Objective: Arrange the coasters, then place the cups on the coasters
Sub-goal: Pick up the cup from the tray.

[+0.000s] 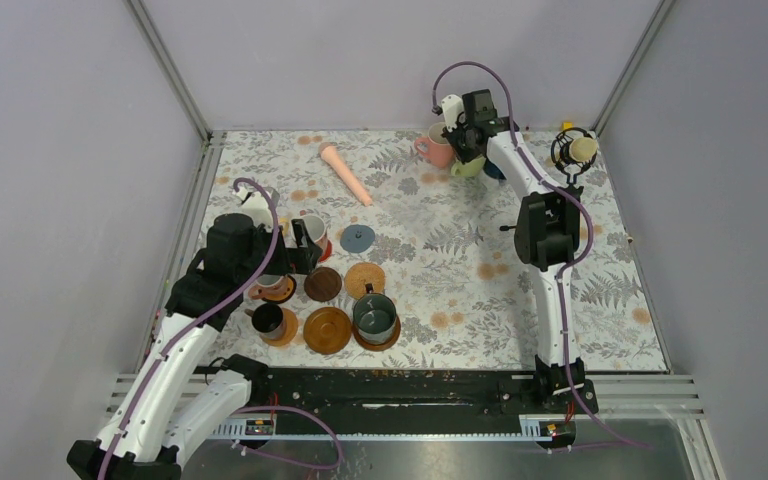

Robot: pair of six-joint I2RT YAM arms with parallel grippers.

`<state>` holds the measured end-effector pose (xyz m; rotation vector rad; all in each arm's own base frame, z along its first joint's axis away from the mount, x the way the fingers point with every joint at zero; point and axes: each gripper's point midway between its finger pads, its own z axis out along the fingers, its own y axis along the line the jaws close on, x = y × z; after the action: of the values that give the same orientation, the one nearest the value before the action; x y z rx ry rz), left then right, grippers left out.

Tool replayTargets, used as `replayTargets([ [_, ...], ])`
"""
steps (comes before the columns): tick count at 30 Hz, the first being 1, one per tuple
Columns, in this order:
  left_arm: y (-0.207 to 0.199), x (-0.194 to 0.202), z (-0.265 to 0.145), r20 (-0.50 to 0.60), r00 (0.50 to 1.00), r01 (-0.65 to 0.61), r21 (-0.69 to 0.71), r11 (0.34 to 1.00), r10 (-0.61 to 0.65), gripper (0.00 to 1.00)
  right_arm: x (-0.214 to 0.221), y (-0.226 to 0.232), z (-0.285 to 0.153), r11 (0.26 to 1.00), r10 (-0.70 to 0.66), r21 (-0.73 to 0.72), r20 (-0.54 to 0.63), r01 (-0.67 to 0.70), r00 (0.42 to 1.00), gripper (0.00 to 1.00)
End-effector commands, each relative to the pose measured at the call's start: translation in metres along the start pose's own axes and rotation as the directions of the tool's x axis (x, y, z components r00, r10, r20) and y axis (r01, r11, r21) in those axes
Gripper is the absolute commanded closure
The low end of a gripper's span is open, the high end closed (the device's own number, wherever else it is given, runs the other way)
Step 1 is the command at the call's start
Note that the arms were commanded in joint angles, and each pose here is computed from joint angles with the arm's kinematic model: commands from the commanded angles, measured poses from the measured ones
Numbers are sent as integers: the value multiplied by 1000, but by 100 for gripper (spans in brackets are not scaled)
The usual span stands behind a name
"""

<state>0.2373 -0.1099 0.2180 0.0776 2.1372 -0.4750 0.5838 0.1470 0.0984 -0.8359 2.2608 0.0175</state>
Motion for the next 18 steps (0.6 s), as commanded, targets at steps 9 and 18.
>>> replayTargets([
  [9,-1,-27,-11,118,993,-8,-14,1000,10,1,-60,4,-119,1000,-4,3,166,3,986,100],
  [18,13,-36,-26,192,981,27,-83,996,-10,1,-72,92,-171,993,25,-120,238,4,971,100],
])
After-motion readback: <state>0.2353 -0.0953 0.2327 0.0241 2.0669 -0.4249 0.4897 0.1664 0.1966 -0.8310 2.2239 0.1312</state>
